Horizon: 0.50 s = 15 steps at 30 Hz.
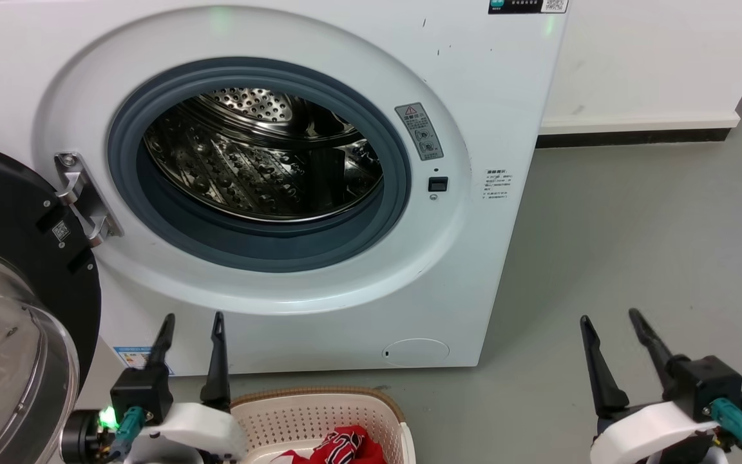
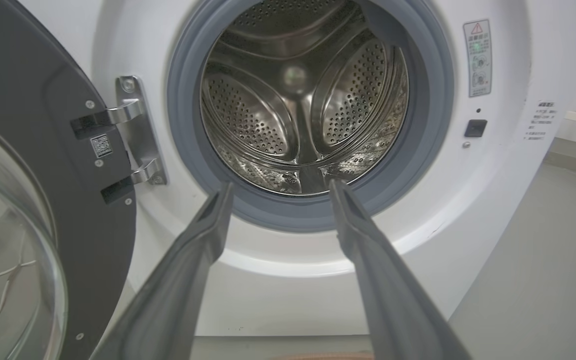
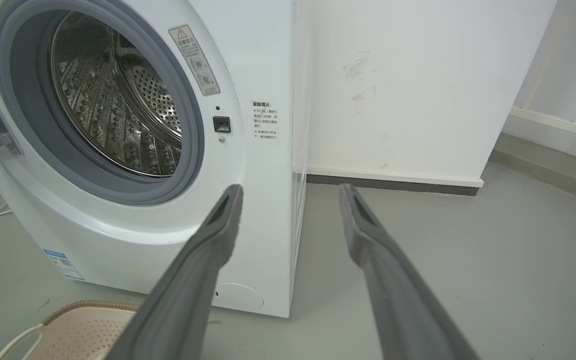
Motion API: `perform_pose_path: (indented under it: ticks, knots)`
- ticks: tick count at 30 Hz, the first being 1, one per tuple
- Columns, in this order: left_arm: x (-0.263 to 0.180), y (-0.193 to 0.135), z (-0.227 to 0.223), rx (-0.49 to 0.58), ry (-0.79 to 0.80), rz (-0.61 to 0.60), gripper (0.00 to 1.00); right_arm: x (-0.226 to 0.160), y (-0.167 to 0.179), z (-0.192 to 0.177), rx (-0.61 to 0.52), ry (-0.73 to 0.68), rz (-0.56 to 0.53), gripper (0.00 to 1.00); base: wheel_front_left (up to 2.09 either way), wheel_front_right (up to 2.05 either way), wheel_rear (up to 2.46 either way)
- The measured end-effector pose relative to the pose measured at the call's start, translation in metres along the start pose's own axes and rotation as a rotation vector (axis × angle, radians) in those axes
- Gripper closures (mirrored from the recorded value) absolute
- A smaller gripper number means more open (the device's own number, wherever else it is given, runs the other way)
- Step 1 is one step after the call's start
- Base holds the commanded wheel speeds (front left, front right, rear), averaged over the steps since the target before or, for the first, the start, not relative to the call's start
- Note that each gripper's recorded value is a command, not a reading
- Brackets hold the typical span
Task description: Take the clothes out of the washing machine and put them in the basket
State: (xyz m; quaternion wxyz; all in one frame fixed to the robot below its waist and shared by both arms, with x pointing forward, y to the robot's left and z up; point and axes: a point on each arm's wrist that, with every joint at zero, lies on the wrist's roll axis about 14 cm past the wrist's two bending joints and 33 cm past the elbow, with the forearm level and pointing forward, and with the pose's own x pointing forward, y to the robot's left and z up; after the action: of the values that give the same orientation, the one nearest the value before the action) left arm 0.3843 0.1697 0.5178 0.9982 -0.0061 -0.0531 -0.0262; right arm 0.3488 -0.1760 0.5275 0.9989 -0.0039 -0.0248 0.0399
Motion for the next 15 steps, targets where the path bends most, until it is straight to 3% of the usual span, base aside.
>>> perform_pose_path:
  ticks: [4, 15]
  knots:
    - [-0.008, 0.0, -0.019, -0.009, 0.063, 0.007, 1.0, -0.005, 0.0, -0.015, 0.009, 0.047, -0.001, 1.0, 0.0, 0.0, 0.0]
    - [-0.01, 0.01, -0.03, -0.228, 0.127, 0.07, 1.0, -0.005, -0.003, -0.024, 0.243, 0.065, -0.027, 1.0, 0.0, 0.0, 0.0]
